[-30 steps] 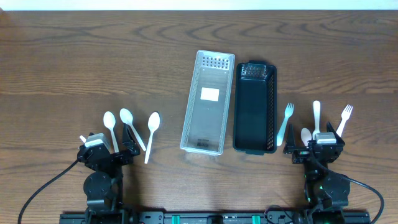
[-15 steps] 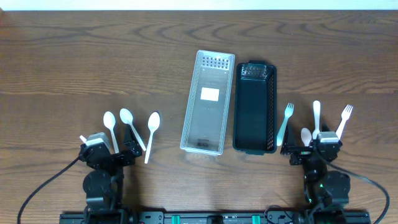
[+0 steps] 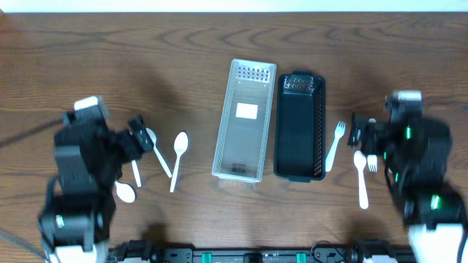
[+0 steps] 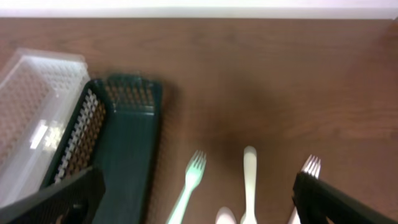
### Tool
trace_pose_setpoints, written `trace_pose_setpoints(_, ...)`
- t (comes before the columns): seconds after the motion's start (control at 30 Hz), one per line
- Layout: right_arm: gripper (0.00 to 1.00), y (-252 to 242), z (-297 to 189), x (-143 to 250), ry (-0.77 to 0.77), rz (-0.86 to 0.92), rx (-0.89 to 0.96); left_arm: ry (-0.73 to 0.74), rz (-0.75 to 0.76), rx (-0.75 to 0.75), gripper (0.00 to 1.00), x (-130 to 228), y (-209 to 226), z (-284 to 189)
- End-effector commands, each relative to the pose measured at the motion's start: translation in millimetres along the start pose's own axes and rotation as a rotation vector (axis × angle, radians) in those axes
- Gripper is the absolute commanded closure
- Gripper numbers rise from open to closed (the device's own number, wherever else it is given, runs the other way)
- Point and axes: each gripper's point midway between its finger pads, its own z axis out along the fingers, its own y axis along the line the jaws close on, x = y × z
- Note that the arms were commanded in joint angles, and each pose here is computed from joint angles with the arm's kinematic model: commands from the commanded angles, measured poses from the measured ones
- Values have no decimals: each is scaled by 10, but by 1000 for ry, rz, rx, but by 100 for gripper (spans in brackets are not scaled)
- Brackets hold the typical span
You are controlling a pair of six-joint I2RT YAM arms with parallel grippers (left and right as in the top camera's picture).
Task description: Pack container
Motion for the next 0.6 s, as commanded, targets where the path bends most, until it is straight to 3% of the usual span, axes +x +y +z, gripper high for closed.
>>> trace_pose_setpoints(0.0, 1, -47, 191, -143, 135, 0, 22, 78, 58, -8, 2, -138, -60, 100)
trace_pose_setpoints(0.1, 1, 26, 401, -159, 256, 0, -10, 141, 59, -10, 2, -137, -93, 244)
trace_pose_setpoints(0.13, 9, 29, 470, -161, 275, -1, -10, 161, 59, 5, 2, -111, -124, 296)
trace_pose_setpoints(0.17, 34, 30, 581, -148, 298, -1, -8, 182, 58, 17, 2, -81, -148, 343)
trace_pose_setpoints(0.2, 49, 32, 646, -135, 307, 0, -8, 196, 58, 22, 1, -60, -157, 378)
trace_pose_setpoints(0.23, 66, 32, 730, -99, 325, 0, -7, 214, 58, 17, 7, -31, -151, 422)
trace_pose_setpoints(0.3, 88, 32, 892, -9, 367, 1, -5, 251, 59, 8, 21, 32, -139, 497)
trace_pose_setpoints(0.57, 99, 107, 1430, 364, 509, 11, -34, 413, 57, -33, 71, 340, -65, 696)
